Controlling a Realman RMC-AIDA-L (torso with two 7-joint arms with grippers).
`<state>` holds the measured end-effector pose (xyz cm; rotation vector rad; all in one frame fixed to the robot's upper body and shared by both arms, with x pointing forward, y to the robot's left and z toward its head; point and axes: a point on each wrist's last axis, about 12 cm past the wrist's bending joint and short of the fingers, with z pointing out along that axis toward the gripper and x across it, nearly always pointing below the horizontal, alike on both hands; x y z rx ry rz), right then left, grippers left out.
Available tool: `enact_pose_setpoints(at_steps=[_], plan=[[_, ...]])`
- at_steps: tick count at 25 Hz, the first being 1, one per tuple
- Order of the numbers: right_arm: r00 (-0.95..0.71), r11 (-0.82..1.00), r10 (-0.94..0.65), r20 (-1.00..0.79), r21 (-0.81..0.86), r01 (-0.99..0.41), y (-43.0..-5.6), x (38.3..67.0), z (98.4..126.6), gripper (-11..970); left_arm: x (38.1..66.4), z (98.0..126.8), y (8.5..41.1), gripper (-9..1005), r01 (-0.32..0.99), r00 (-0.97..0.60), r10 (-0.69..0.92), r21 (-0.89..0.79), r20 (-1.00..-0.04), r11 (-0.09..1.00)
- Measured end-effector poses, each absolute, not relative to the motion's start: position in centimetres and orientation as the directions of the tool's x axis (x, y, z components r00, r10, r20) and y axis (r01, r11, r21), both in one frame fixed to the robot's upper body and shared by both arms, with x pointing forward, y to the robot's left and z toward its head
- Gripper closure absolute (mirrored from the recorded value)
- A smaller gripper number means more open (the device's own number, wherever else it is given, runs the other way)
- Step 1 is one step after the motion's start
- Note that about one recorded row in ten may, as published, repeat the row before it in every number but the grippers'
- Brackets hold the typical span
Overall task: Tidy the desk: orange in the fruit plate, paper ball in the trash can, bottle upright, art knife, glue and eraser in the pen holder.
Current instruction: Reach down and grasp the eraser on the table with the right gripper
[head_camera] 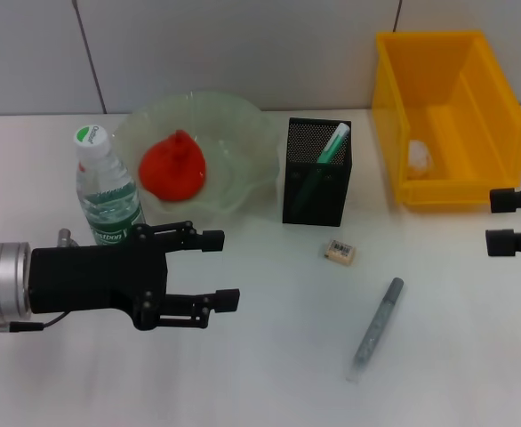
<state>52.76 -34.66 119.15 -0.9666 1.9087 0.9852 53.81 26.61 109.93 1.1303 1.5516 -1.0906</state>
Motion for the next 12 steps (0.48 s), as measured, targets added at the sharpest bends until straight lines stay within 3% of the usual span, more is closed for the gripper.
enact_pose_setpoints(at_steps=[7, 12], plan=[[-0.384, 0.299, -0.504, -0.773, 0.260, -0.918, -32.7, 53.9, 122.3, 204, 53.4, 109.5, 27.2, 181, 0.967, -0.140, 0.153, -0.102, -0.978, 0.236], [-0.247, 0.134, -0.696, -0.674, 0.216, -0.967, -29.4, 55.6, 123.7, 206, 53.4, 108.8, 27.1, 181, 0.961, -0.160, 0.194, -0.108, -0.968, 0.253]])
